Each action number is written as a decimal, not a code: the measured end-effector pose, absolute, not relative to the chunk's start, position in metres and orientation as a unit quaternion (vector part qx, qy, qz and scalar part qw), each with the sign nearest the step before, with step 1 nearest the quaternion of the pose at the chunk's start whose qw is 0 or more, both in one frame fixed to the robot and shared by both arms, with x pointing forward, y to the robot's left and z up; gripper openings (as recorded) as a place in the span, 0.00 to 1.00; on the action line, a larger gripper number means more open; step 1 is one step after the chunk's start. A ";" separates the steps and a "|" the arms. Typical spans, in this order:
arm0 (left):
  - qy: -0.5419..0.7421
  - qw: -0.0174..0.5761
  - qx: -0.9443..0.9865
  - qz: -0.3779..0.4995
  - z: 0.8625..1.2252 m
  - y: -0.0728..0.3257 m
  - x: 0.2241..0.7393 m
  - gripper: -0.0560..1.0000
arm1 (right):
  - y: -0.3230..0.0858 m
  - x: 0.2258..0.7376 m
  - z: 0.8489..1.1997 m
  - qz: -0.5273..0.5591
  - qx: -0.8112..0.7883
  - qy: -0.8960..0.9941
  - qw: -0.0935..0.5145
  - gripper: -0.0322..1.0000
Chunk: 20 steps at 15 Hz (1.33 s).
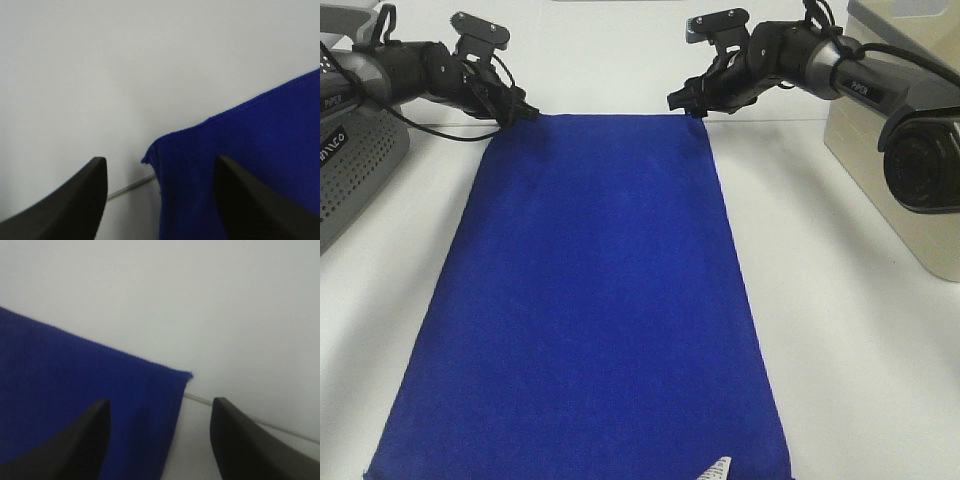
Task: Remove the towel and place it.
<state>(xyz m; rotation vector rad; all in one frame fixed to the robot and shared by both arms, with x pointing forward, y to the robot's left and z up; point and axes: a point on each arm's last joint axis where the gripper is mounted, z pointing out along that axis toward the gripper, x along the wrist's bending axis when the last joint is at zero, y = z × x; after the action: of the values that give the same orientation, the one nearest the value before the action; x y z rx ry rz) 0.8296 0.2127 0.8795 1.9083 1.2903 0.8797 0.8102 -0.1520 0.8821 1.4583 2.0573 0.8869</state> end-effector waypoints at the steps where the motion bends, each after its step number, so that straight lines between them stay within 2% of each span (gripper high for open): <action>1: 0.505 0.326 0.733 0.319 0.886 0.212 0.829 0.67 | -0.152 0.807 0.886 0.310 0.535 0.755 0.217 0.64; 3: 0.525 0.302 0.748 0.271 0.908 0.211 0.825 0.75 | -0.153 0.797 0.913 0.288 0.548 0.763 0.186 0.69; 4: 0.528 0.294 0.754 0.259 0.914 0.211 0.823 0.76 | -0.154 0.794 0.923 0.283 0.551 0.764 0.178 0.70; 6: 0.540 0.249 0.779 0.199 0.943 0.211 0.809 0.77 | -0.156 0.778 0.968 0.264 0.560 0.771 0.151 0.71; 7: 0.558 0.236 0.776 0.172 0.982 0.211 0.794 0.77 | -0.160 0.758 1.011 0.247 0.564 0.778 0.126 0.71; 10: 0.580 0.274 0.743 0.190 1.052 0.214 0.776 0.77 | -0.165 0.732 1.070 0.248 0.558 0.782 0.124 0.71; 13: 0.588 0.299 0.721 0.214 1.092 0.219 0.763 0.77 | -0.171 0.709 1.113 0.258 0.556 0.779 0.133 0.71; 15: 0.593 0.299 0.709 0.239 1.111 0.235 0.758 0.77 | -0.183 0.703 1.126 0.257 0.571 0.768 0.135 0.71; 20: 0.639 0.288 0.653 0.287 1.139 0.318 0.749 0.77 | -0.239 0.711 1.131 0.256 0.623 0.725 0.143 0.71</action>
<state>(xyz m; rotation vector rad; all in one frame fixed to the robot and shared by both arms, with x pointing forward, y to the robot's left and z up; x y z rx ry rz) 0.7492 0.3183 1.1393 1.7443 1.7068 0.7669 0.7112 -0.2394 1.1306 1.7973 2.0904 0.7380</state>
